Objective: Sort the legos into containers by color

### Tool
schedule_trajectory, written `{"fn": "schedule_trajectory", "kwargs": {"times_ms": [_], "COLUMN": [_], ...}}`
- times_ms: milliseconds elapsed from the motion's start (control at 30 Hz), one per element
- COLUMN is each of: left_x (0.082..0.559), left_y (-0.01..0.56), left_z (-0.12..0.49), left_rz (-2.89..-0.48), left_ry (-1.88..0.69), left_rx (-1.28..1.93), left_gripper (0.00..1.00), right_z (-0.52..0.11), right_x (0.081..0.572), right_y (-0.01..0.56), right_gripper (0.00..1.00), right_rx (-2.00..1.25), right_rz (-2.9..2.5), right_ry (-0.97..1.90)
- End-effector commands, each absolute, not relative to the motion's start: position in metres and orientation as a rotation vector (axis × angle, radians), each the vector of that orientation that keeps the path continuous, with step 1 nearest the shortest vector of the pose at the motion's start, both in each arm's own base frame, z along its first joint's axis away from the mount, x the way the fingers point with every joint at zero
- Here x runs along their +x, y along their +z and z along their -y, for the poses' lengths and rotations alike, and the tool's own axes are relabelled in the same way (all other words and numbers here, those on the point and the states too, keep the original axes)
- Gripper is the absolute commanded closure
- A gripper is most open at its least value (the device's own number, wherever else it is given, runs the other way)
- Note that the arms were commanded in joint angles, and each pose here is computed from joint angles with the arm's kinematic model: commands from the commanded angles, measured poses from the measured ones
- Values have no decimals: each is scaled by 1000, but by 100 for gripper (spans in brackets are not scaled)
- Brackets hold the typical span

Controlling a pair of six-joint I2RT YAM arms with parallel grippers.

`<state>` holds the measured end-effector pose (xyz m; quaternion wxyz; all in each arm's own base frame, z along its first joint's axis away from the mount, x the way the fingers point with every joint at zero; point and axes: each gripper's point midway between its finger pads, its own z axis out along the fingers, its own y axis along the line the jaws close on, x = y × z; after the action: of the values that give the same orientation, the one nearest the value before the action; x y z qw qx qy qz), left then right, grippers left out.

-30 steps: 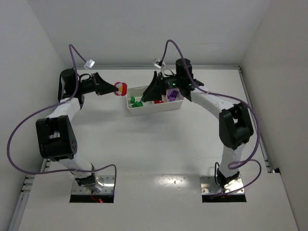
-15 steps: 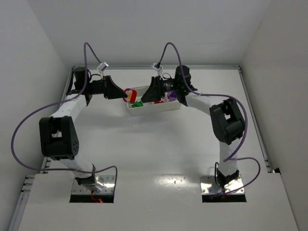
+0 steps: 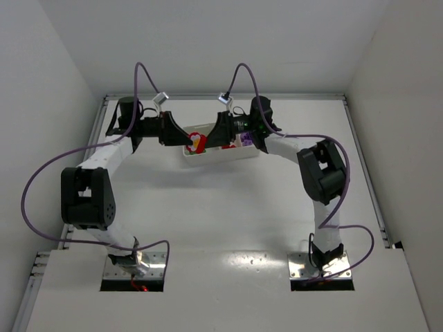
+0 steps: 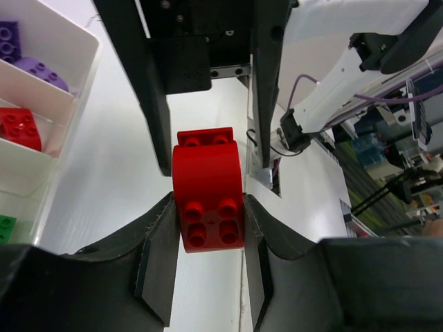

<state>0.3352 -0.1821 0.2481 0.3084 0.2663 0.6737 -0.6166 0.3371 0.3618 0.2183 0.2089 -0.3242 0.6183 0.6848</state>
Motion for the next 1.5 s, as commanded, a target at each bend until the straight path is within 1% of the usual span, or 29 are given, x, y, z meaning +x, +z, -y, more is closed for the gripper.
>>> {"fn": "schedule_trajectory", "kwargs": {"times_ms": [0,100,167,200,267,300,367,433,600,700,833,900,933,967,1000,1033,1067,1133,1167,1233,1267,1333,1433,1467], "left_x": [321,318,318,318,318,321,322,326,358,367,382,385,389,394,402,408,415,430,436,448,451,466,478,485], "left_y": [266,263,262,262,262,259,262,261,270,274,290,293,288,287,282,275,272,263,250,237,239,227,206,209], "left_z": [194,197,200,200,200,200,200,197,170,163,160,164,168,171,175,181,184,190,200,207,219,228,247,252], "left_rz": [-1697,-1702,-1705,-1705,-1705,-1716,-1710,-1718,-1725,-1723,-1692,-1689,-1700,-1706,-1728,-1745,-1757,-1810,-1843,-1906,-1909,-1937,-1990,-1980], "left_ry": [-1635,-1647,-1645,-1645,-1645,-1642,-1636,-1617,-1482,-1437,-1337,-1317,-1324,-1310,-1281,-1274,-1248,-1194,-1189,-1134,-1125,-1068,-1027,-1013], "left_rx": [827,831,833,833,833,820,826,806,712,687,681,680,677,668,639,627,607,554,554,512,523,505,480,483], "left_gripper": [100,100,100,100,100,100,100,100,100,100,100,100,100,100,100,100,100,100,100,100,100,99,98,98], "right_z": [-367,-367,-367,-367,-367,-366,-364,-362,-349,-336,-317,-306,-300,-294,-290,-280,-277,-265,-257,-249,-244,-234,-218,-213], "right_x": [345,345,345,345,345,344,340,335,318,313,302,309,299,313,320,309,309,305,311,308,315,326,337,343], "right_y": [242,243,243,244,244,241,242,247,244,240,224,211,206,187,190,173,172,168,175,171,167,179,182,183], "right_gripper": [34,35,47,62,75,84,91,96,97,98,98,100,100,100,100,100,100,100,100,100,100,100,100,100], "right_rx": [-978,-983,-983,-988,-988,-983,-1000,-1024,-1068,-1084,-1061,-1093,-1045,-1180,-1235,-1252,-1279,-1252,-1246,-1224,-1203,-1142,-1073,-1041], "right_rz": [-1575,-1566,-1566,-1556,-1555,-1565,-1558,-1534,-1543,-1556,-1633,-1604,-1752,-1666,-1682,-1823,-1816,-1832,-1827,-1859,-1871,-1887,-1921,-1934], "right_ry": [1836,1833,1833,1828,1828,1832,1835,1826,1829,1820,1818,1705,1734,1505,1402,1339,1294,1272,1171,1090,1009,873,747,723]}}
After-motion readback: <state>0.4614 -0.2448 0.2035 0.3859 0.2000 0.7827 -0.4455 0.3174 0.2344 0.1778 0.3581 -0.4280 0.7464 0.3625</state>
